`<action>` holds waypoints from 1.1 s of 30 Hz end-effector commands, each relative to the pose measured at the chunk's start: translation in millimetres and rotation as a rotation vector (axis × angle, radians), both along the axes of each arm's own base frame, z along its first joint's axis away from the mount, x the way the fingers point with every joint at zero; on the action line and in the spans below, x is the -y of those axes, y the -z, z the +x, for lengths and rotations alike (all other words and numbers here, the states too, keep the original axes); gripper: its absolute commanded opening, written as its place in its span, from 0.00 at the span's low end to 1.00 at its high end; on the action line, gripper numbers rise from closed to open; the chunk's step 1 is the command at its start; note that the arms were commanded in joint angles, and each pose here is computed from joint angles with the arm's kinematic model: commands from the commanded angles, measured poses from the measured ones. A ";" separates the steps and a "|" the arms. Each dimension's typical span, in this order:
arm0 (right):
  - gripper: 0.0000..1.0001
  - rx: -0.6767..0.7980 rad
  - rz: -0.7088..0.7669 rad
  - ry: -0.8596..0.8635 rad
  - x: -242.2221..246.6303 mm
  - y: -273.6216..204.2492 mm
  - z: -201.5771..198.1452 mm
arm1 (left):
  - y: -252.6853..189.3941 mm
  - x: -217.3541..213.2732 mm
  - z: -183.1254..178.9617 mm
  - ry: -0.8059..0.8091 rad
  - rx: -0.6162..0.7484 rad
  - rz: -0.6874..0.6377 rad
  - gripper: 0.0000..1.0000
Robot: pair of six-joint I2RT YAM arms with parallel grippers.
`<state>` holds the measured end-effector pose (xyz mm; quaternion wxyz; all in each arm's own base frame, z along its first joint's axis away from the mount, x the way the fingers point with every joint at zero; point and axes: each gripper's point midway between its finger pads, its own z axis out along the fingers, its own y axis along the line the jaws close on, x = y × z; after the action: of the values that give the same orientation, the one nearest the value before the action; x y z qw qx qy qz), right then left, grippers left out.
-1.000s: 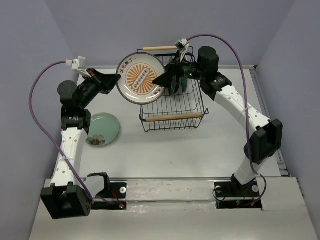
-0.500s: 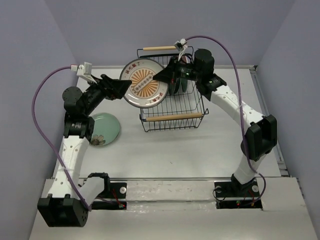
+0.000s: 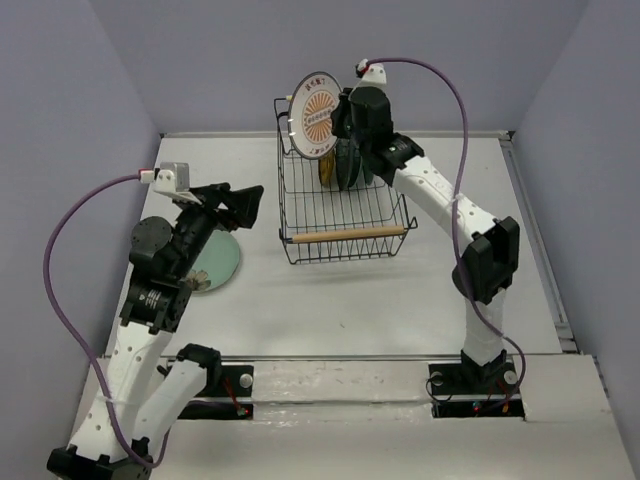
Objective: Load the plates into the dish rack
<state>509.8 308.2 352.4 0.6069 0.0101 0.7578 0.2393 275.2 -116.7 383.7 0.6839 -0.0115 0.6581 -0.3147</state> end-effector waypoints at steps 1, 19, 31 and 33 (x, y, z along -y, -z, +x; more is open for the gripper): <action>0.07 0.089 -0.152 0.284 12.7 -13.3 15.9 | 37.0 4.6 -2.4 -0.038 -0.051 0.118 0.99; 0.07 0.166 -0.533 0.488 -21.4 34.8 47.0 | 54.4 20.2 -18.7 -0.003 -0.031 0.171 0.99; 0.07 0.131 -0.580 0.470 -30.1 77.8 55.4 | 52.8 20.1 -20.4 -0.003 -0.027 0.168 0.99; 0.07 0.118 -0.589 0.464 -31.4 88.6 56.2 | 52.1 20.1 -20.5 -0.003 -0.026 0.168 0.99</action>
<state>562.9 338.3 235.6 0.6306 -0.0520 0.7585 -0.1562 254.2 -139.3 317.6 0.6527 0.0402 0.7106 -0.2596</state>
